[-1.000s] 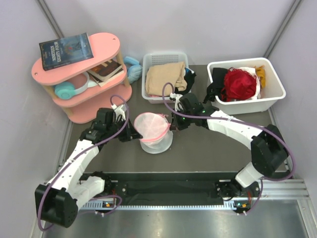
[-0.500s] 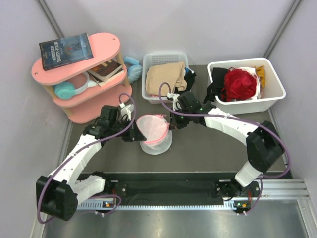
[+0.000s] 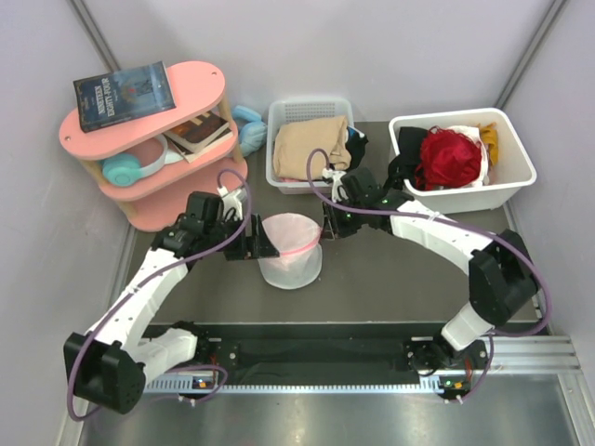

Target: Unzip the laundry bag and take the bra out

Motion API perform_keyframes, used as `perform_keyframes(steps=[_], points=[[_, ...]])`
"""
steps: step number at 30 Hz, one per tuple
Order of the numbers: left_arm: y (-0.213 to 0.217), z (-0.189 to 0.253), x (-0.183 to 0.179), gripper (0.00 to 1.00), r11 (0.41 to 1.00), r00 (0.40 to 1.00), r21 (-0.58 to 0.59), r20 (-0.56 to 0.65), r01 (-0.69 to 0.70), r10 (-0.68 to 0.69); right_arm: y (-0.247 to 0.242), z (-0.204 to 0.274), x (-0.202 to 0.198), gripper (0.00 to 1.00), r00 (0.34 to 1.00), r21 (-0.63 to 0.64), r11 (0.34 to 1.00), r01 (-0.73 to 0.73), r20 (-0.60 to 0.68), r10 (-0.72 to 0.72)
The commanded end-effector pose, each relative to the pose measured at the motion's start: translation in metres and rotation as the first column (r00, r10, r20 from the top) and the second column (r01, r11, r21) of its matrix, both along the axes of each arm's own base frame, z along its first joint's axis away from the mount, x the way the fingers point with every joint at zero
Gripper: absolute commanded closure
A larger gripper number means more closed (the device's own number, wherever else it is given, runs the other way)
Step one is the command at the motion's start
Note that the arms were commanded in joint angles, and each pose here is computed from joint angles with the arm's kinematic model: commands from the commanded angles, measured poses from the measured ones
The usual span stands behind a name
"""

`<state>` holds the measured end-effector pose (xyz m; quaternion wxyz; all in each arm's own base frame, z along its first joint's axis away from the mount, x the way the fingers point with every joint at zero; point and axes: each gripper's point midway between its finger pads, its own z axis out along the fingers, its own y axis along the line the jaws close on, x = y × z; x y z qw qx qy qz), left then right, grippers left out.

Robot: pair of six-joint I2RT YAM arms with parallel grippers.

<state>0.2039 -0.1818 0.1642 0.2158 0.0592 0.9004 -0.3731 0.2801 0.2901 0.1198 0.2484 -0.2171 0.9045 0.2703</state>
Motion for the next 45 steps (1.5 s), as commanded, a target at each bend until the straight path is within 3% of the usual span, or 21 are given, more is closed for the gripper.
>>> perform_keyframes(steps=[1, 3, 5, 10, 19, 29, 37, 45], points=[[0.015, 0.042, 0.027, 0.15, 0.986, 0.976, 0.027, 0.144, -0.167, 0.161, -0.012, 0.038, 0.001, 0.63, 0.996, 0.022, 1.000, 0.020, 0.086, -0.021], [0.027, 0.052, 0.035, 0.12, 0.965, 0.950, 0.036, 0.187, -0.261, 0.250, -0.018, 0.049, -0.002, 0.46, 0.994, 0.024, 0.999, 0.029, 0.107, -0.031], [0.039, 0.058, 0.039, 0.10, 0.940, 0.922, 0.045, 0.215, -0.339, 0.322, -0.026, 0.055, -0.005, 0.38, 0.992, 0.006, 0.999, 0.052, 0.114, -0.052], [0.069, 0.038, 0.044, 0.07, 0.862, 0.864, 0.119, 0.180, -0.493, 0.470, -0.037, 0.096, -0.013, 0.29, 0.977, 0.013, 0.996, 0.085, 0.195, -0.086], [0.094, 0.012, 0.042, 0.09, 0.807, 0.815, 0.117, 0.091, -0.579, 0.572, 0.036, 0.135, -0.017, 0.29, 0.963, 0.099, 0.992, -0.074, 0.265, 0.045], [0.079, 0.009, 0.040, 0.11, 0.819, 0.819, 0.006, 0.025, -0.573, 0.573, 0.115, 0.079, -0.003, 0.30, 0.963, 0.020, 0.989, -0.148, 0.232, 0.140], [0.070, -0.006, 0.030, 0.12, 0.828, 0.828, -0.024, -0.038, -0.561, 0.560, 0.118, 0.027, -0.036, 0.30, 0.964, -0.086, 0.978, -0.188, 0.175, 0.200], [0.054, -0.021, 0.027, 0.17, 0.844, 0.847, -0.092, -0.123, -0.528, 0.517, 0.110, 0.002, -0.068, 0.29, 0.975, -0.086, 0.982, -0.170, 0.131, 0.180]])
